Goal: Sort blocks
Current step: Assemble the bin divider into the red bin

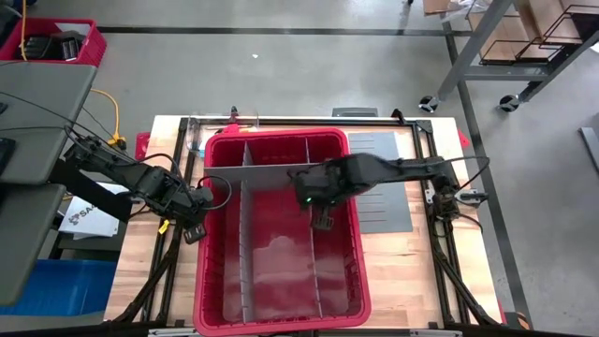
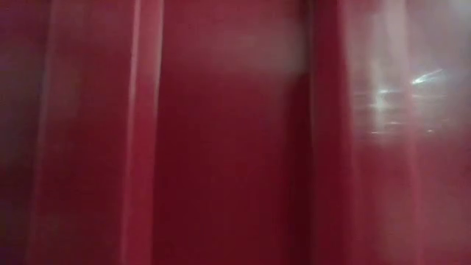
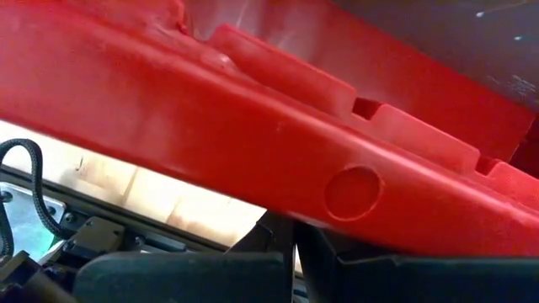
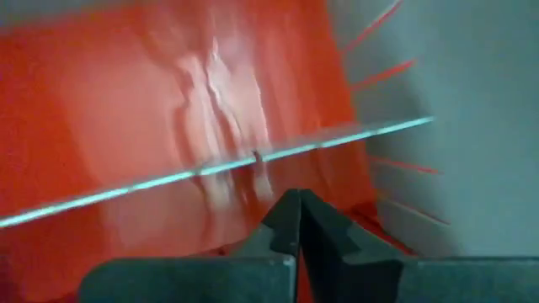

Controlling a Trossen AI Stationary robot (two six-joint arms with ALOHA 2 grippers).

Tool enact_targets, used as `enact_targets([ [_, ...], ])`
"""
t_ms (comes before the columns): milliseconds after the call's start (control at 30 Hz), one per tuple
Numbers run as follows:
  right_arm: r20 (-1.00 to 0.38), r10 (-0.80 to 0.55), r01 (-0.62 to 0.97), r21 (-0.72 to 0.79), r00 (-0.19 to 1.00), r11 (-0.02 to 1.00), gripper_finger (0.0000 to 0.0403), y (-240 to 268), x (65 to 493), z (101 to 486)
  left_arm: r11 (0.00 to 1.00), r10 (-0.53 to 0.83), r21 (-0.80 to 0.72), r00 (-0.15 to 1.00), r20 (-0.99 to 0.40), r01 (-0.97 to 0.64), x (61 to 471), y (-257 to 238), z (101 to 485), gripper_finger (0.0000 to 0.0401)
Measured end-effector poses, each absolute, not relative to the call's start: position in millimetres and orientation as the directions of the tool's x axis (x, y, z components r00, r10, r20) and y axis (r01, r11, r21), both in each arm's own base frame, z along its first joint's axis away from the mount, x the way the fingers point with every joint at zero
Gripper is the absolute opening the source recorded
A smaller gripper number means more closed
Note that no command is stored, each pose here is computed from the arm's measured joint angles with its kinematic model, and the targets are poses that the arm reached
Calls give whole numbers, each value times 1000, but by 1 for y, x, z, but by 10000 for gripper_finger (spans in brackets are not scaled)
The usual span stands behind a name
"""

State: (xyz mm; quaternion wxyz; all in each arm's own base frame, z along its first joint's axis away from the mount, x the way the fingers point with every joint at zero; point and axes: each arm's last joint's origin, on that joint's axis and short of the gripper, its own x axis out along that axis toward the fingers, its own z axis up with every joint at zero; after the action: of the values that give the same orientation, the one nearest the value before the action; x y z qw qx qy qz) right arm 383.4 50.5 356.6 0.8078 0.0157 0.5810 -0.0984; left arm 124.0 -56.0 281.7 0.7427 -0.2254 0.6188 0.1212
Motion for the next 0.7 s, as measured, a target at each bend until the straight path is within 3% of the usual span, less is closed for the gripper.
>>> enact_targets([
  [133, -837, -300, 335, -151, 457, 930, 0, 41, 371, 405, 868, -105, -190, 204, -973, -459, 124, -56, 282, 0],
  [233, -732, -424, 472, -158, 534, 867, 0, 29, 371, 420, 865, -106, -192, 204, -973, -465, 124, -56, 282, 0],
  [500, -688, -485, 609, -78, 540, 789, 0, 17, 404, 369, 852, -110, -198, 205, -973, -485, 125, -56, 282, 0],
  [700, -659, -496, 633, -39, 566, 773, 0, 34, 406, 364, 849, -110, -200, 206, -972, -490, 125, -56, 282, 0],
])
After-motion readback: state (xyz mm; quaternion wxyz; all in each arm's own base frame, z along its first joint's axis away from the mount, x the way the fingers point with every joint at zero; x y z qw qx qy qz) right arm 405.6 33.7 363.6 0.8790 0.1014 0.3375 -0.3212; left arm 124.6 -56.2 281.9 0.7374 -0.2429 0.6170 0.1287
